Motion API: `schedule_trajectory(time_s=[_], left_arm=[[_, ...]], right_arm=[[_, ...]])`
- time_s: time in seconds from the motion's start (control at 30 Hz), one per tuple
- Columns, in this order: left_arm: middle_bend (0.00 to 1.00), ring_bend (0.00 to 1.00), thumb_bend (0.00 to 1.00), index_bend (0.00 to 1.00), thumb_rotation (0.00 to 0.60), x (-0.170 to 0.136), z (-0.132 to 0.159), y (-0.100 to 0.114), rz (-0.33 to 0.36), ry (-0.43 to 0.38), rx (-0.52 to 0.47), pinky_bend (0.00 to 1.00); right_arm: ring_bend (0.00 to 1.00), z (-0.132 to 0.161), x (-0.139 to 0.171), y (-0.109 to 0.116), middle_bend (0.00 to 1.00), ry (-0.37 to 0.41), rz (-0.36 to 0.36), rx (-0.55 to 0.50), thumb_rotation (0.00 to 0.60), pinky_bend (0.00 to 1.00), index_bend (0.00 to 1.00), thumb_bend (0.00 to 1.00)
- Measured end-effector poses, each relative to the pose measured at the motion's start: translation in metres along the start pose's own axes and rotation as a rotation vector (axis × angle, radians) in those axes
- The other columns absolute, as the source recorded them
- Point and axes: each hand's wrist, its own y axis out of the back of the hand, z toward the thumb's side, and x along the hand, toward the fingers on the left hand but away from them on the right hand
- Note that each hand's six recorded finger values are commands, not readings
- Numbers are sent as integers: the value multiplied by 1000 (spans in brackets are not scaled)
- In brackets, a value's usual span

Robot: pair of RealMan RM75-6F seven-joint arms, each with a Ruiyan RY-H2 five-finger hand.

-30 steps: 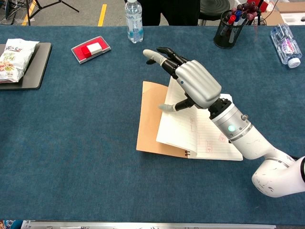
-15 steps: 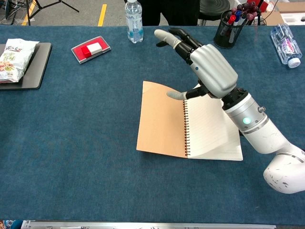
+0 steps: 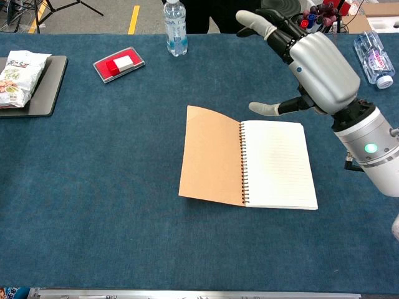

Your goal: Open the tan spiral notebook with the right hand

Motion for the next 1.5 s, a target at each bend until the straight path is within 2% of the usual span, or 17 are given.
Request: schedule_trajectory(time_s=[0.3,0.37,0.5,0.7,0.83,1.23,1.5], left_arm=[[478,437,256,488,600,0,1,-1,-2,-1,0,605],[478,437,255,488,600,0,1,-1,-2,-2,1,605],[478,438,256,488,600,1,2,0,0,-3,-2,605],[478,437,256,488,600,2,3,1,-2,-9,-19,605],[478,437,256,488,600,3,4,0,-7,-13,-17,605],[478,437,256,488,600,6,1,-2,-10,-6,-15,605],[478,437,256,488,600,8,-4,-3,-15,10,-19,605]], right_arm=[[73,-20,27,18,231,-52,112,106,600,229,75,2],[74,-26,35,22,232,-72,150,139,600,229,109,2],[101,-39,48,30,253,-117,224,217,600,229,237,2],[137,-55,69,50,268,-211,332,335,600,227,315,2],[137,-61,89,70,268,-296,375,386,600,227,320,2],[137,-69,125,114,268,-456,324,459,600,227,320,2],[137,-73,147,127,268,-559,310,463,600,227,320,2]])
